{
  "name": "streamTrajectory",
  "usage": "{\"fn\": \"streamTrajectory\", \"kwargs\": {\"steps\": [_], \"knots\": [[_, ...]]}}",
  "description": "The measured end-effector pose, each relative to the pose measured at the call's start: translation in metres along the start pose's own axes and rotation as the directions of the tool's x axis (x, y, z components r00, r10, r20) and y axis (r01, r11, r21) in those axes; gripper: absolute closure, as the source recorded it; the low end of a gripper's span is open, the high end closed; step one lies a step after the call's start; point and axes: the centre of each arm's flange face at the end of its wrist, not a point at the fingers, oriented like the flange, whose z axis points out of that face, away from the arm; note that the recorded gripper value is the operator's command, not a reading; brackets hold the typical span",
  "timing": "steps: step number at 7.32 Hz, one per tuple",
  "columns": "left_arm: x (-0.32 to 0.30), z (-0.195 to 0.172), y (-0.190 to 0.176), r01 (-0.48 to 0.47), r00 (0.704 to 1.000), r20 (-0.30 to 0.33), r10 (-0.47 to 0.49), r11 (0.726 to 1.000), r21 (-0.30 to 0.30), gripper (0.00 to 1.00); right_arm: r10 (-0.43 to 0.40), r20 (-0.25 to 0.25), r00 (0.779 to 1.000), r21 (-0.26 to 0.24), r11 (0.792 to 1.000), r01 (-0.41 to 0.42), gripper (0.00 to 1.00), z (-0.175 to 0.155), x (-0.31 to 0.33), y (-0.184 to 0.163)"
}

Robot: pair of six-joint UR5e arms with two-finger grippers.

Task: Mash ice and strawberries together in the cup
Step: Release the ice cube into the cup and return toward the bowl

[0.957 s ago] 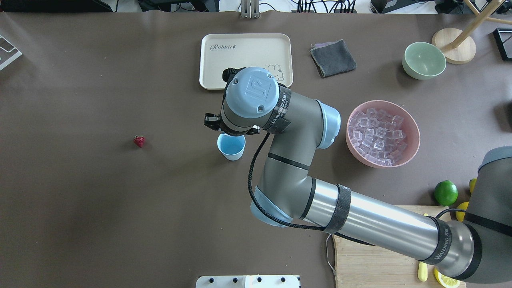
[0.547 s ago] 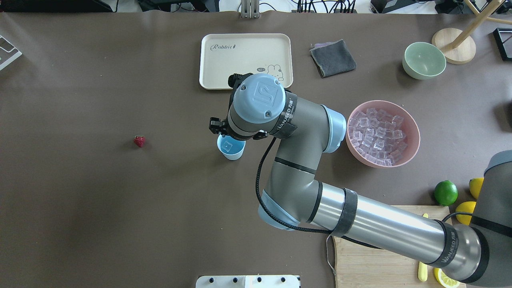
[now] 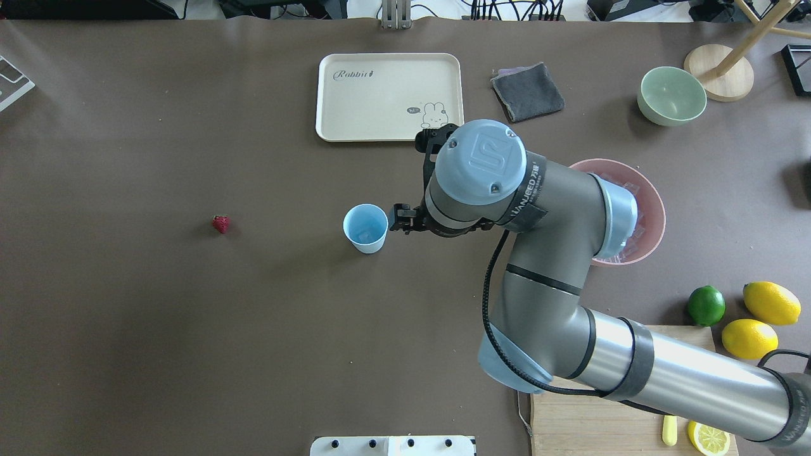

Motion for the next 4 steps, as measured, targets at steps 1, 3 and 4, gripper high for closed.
{"fn": "streamTrajectory", "kwargs": {"steps": [1,3,4], "knots": [[0.000,0.000,0.000,0.000,1.000,0.000,0.000,1.000,0.000,0.01,-0.014,-0.047,0.999,-0.004,1.000,0.014,0.01,0.004,0.042,-0.008],[0.001,-0.001,0.000,-0.003,1.000,0.000,0.003,1.000,0.003,0.01,-0.084,-0.118,0.989,-0.021,0.996,0.082,0.01,0.005,0.125,-0.022],[0.002,-0.002,0.000,-0.004,1.000,0.000,0.004,1.000,0.005,0.01,-0.107,-0.141,0.984,-0.035,0.994,0.104,0.01,0.006,0.154,-0.030]]}}
